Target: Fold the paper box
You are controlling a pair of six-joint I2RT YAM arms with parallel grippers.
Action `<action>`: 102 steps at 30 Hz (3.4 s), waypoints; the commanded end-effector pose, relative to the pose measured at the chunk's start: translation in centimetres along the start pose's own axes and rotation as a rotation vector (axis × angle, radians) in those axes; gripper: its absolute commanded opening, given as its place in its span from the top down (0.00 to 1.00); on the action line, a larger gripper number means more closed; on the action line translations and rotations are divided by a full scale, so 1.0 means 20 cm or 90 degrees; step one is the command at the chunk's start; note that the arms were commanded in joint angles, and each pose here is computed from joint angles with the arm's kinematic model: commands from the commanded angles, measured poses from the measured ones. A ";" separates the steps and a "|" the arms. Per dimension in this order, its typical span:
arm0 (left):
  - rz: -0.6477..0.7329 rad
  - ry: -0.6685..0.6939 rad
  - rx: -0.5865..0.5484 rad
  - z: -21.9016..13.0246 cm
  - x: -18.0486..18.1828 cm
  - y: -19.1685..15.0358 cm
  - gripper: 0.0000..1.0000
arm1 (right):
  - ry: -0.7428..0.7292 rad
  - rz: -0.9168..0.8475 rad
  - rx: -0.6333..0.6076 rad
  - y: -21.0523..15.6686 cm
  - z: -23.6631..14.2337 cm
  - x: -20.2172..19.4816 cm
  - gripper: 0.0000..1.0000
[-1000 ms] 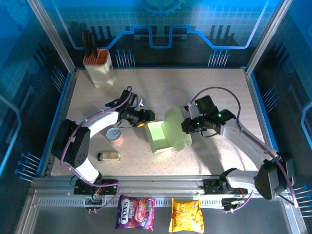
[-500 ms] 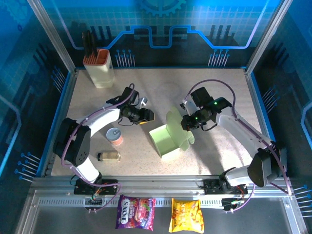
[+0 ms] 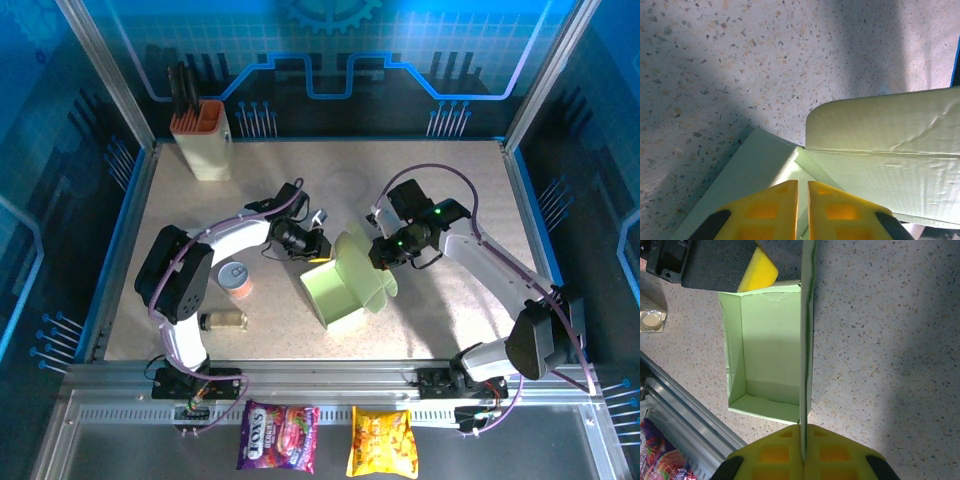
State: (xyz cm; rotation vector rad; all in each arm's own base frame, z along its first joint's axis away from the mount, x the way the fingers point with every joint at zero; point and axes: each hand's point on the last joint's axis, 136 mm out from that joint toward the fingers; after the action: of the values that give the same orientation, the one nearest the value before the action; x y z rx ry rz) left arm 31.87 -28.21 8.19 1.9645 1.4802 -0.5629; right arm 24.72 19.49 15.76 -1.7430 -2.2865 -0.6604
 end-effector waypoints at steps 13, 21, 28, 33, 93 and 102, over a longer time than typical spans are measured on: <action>-0.008 -0.051 0.035 0.07 -0.02 -0.04 0.92 | -0.010 -0.017 0.009 0.00 0.00 0.03 1.00; -0.017 -0.043 0.048 0.10 0.02 -0.08 0.93 | -0.011 -0.017 0.008 0.00 0.00 0.03 1.00; -0.017 0.010 0.074 0.13 0.12 -0.13 0.95 | -0.010 -0.017 0.011 -0.01 0.00 0.03 1.00; -0.021 0.034 0.093 0.16 0.18 -0.19 0.96 | -0.008 -0.019 0.009 -0.01 -0.01 0.04 1.00; 0.174 0.180 -0.343 -0.73 0.02 -0.03 0.32 | -0.075 -0.775 0.158 0.49 0.16 0.25 0.89; 0.205 0.203 -0.346 -0.74 0.05 -0.04 0.31 | -0.066 -0.772 0.067 0.59 0.08 0.32 0.68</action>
State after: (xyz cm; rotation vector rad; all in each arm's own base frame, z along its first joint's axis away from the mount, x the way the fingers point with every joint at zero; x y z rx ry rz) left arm 30.88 -17.81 18.00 1.8251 1.3033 0.2305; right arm 34.07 28.08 16.97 -0.1416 -3.1854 -0.4293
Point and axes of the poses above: each hand's point on the last joint's axis, 136 mm out from that joint toward the fingers, its own z axis out along the fingers, its own x axis along the line the jaws close on, y = z × x, and after that the axes turned 9 degrees about z, right-handed
